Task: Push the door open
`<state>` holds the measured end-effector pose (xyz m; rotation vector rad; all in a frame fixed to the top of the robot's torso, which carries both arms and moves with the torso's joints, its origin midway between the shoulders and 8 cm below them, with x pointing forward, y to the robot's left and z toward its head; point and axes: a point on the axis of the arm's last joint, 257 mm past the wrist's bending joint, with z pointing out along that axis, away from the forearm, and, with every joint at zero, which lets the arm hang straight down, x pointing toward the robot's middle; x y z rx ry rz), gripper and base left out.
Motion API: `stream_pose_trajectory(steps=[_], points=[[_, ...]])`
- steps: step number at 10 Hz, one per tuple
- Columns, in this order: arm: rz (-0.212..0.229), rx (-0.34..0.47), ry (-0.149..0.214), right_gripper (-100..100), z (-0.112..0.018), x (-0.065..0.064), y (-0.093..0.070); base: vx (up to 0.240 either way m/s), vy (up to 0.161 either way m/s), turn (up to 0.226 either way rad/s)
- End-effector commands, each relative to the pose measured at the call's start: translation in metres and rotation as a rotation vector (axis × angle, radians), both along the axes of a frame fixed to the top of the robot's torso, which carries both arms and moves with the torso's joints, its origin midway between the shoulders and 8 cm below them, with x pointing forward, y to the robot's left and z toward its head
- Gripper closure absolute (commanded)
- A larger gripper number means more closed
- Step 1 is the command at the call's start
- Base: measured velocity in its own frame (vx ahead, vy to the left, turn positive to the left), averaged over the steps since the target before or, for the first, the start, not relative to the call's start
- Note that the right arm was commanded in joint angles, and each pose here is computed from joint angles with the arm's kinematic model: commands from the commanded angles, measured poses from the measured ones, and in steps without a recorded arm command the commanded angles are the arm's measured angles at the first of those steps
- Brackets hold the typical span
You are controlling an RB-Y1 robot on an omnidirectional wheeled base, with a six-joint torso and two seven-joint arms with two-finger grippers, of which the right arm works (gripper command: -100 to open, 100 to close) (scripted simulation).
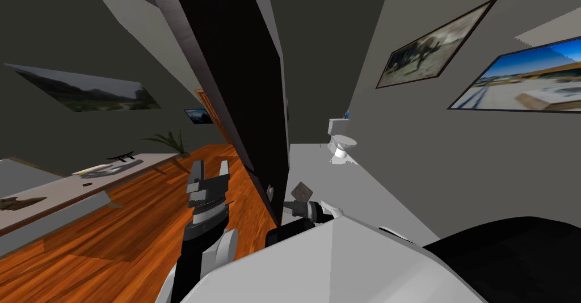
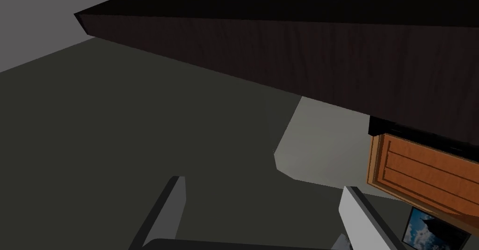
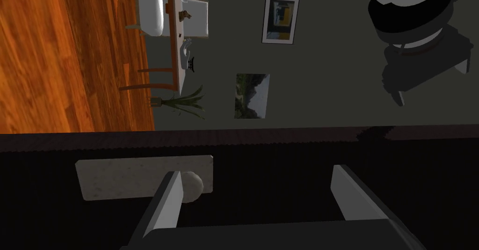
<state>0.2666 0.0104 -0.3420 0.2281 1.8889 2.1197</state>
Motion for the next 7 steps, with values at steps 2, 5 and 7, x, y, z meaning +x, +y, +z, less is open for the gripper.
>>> stream_pose_trajectory(steps=[2, 5, 7], points=[[0.044, -0.027, 0.027, -100, -0.015, -0.010, -0.002, 0.072, -0.024, -0.039], [0.060, -0.038, 0.037, -100, -0.020, -0.014, -0.003, -0.008, -0.014, -0.011], [0.060, -0.038, 0.037, -100, -0.020, -0.014, -0.003, -0.002, 0.018, -0.026]])
